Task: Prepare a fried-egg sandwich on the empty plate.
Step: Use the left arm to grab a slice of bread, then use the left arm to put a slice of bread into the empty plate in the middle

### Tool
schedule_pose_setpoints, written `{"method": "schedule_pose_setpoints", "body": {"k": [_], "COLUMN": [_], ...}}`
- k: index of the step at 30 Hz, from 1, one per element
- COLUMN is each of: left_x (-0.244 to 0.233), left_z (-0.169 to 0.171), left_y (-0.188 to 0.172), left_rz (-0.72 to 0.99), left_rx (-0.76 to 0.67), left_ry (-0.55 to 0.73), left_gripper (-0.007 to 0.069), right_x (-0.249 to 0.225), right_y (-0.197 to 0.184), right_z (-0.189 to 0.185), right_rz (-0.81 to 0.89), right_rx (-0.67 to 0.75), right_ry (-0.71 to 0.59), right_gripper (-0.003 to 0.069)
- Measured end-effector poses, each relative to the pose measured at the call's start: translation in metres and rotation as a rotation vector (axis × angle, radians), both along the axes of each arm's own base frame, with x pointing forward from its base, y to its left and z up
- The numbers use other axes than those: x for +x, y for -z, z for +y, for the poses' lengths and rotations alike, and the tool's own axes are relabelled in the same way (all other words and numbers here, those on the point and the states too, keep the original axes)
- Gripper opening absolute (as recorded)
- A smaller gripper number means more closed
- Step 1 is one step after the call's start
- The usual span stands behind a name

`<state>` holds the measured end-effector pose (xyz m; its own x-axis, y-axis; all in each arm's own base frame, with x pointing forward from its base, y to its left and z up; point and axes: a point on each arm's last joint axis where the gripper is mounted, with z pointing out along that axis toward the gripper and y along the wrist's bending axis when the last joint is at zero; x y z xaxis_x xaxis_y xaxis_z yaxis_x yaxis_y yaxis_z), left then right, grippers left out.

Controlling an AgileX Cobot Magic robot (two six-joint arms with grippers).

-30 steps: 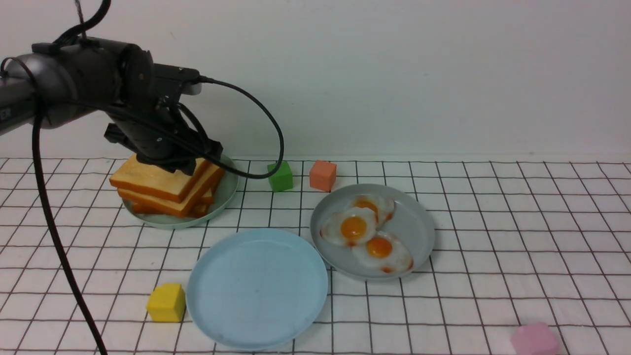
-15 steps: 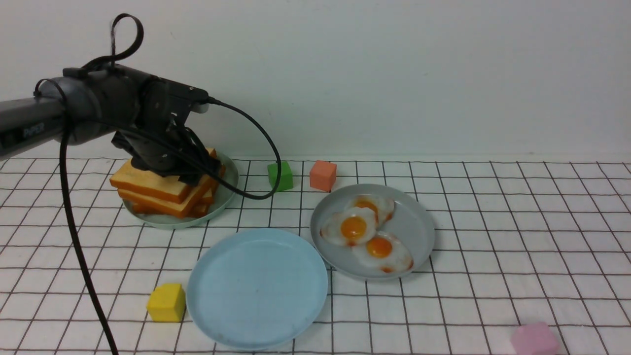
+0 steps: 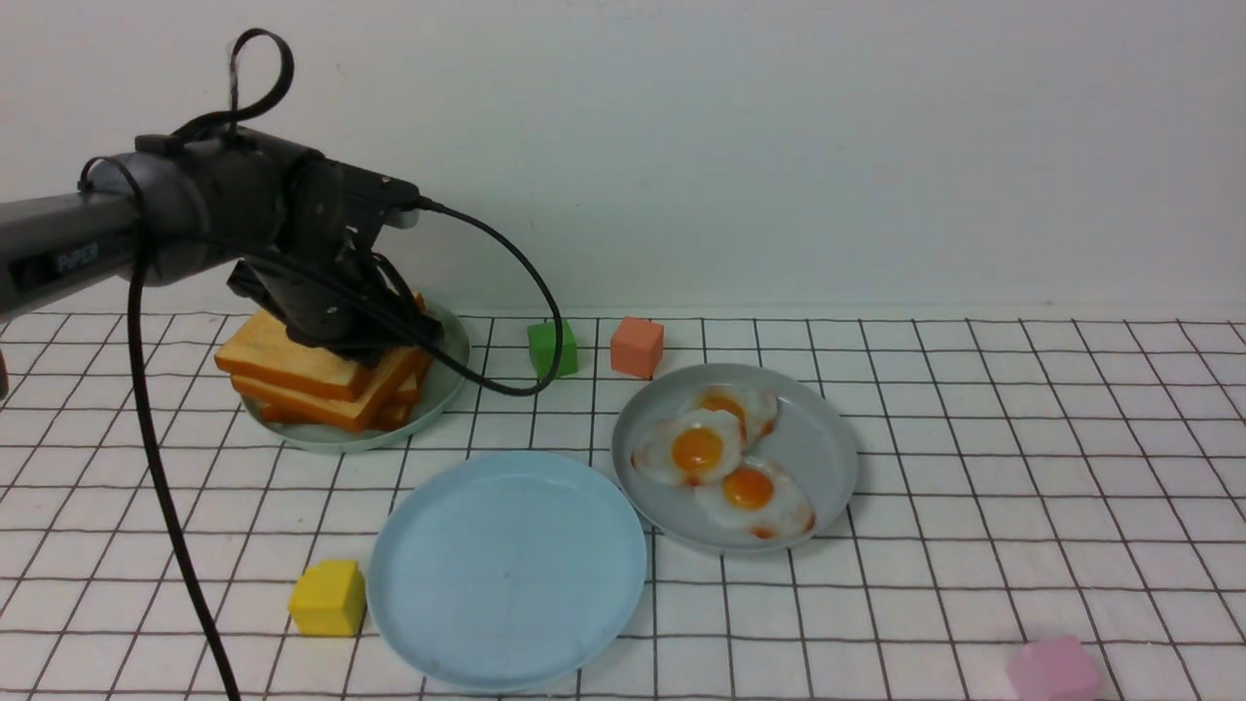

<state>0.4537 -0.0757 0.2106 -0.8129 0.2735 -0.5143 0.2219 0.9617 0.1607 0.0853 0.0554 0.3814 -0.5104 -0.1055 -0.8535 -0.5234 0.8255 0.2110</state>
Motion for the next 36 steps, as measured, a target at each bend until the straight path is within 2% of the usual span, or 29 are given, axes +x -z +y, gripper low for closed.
{"method": "schedule_pose_setpoints", "body": {"k": [2,6,9,11,13,15,18,21,30,33,34,35,36], "left_x": [-0.005,-0.029,-0.059,-0.074,-0.1,-0.134,-0.156,-0.162,-0.153,-0.153,-0.153,-0.153,-0.153], "left_z": [0.001,0.001,-0.015,-0.027,-0.046,-0.077,-0.099,-0.112,-0.122,-0.124,-0.124,-0.124,-0.124], "left_y": [-0.01,-0.055,-0.078,-0.08,-0.075,-0.054,-0.026,-0.012,0.018,0.02,0.02,0.02,0.02], "left_rz": [0.001,-0.022,-0.032,-0.025,0.004,0.055,0.075,0.07,0.095,0.096,0.097,0.096,0.098], "left_rx": [-0.001,-0.008,-0.009,-0.009,-0.003,0.014,0.045,0.058,0.06,0.036,0.035,0.03,0.027], "left_ry": [-0.004,-0.007,0.041,0.08,0.148,0.268,0.378,0.437,0.45,0.441,0.44,0.438,0.435], "left_gripper": [0.001,0.0004,0.0004,0.0004,0.0004,0.0004,0.0004,0.0004,0.0022,0.0085,0.0085,0.0155,0.0179], "right_x": [0.0,0.0,0.0,0.0,0.0,0.0,0.0,0.0,-0.001,-0.001,-0.001,-0.002,-0.002], "right_y": [0.0,0.0,0.0,0.0,0.0,0.0,0.0,0.0,0.001,0.001,0.001,0.001,0.002], "right_z": [0.0,0.0,0.0,0.0,0.0,0.0,0.0,0.0,0.001,0.001,0.001,0.001,0.001], "right_rz": [0.0,-0.002,-0.009,-0.011,-0.013,-0.014,-0.015,-0.015,0.001,0.005,0.005,0.007,0.01], "right_rx": [0.0,-0.002,-0.011,-0.014,-0.016,-0.018,-0.018,-0.018,-0.018,-0.019,-0.019,-0.02,-0.021], "right_ry": [0.0,-0.001,-0.008,-0.01,-0.011,-0.012,-0.013,-0.013,-0.023,-0.026,-0.026,-0.027,-0.029], "right_gripper": [0.0029,0.0029,0.0031,0.0031,0.0034,0.0038,0.004,0.0043,0.0049,0.0049,0.0049,0.0052,0.0053]}}
